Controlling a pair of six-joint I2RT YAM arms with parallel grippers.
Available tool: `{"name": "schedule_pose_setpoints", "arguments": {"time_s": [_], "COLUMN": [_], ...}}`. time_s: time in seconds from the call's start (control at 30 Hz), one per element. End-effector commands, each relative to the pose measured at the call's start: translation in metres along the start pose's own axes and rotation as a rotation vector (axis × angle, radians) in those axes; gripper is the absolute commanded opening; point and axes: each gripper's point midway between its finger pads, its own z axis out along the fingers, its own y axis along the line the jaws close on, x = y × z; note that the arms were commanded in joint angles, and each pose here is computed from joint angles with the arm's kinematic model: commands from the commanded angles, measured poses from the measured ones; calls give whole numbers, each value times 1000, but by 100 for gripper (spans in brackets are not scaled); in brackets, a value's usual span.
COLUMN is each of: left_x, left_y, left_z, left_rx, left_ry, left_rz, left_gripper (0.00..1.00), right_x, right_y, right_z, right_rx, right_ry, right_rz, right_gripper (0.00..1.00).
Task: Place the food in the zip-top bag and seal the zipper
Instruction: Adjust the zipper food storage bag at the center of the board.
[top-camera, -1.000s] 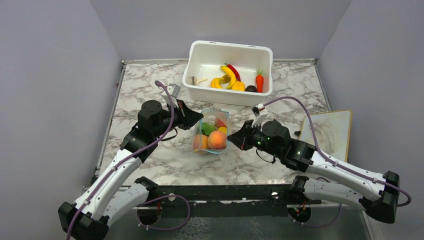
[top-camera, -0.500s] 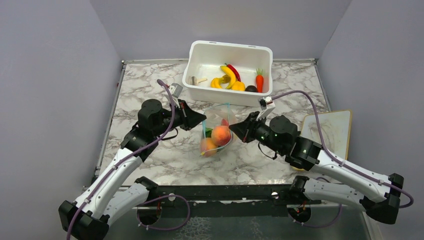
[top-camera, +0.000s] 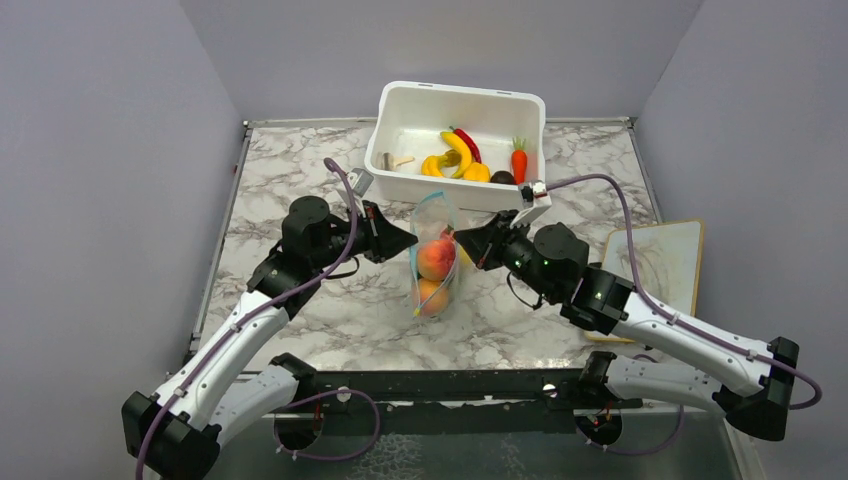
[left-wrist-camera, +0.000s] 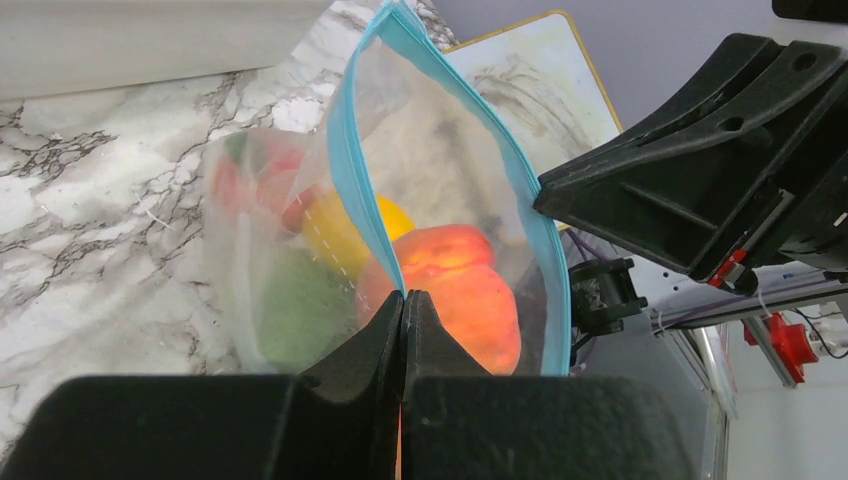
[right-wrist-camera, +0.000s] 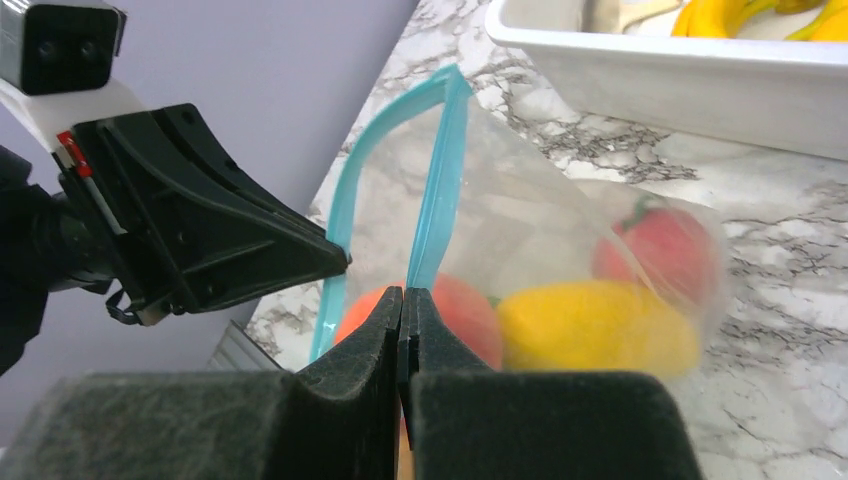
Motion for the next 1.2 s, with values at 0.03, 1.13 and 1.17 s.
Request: {"name": "schedule_pose_setpoints", "arguments": {"time_s": [0.03, 1.13, 1.17], "left_x": [-7, -2, 1], "left_y": [-10, -35, -27], "left_z": [-3, 11, 14], "left_rx": [38, 226, 201], "left_ry": [-14, 65, 70], "left_rz": [58, 31, 24], "left_gripper": [0, 0, 0], "right_x": [-38, 25, 32], "right_y": [31, 8, -5], "right_z": [0, -28, -27], "right_rx": [-77, -83, -34], "right_ry": [-103, 117, 112], "right_rz": [57, 126, 141], "right_gripper": [1, 1, 1]}}
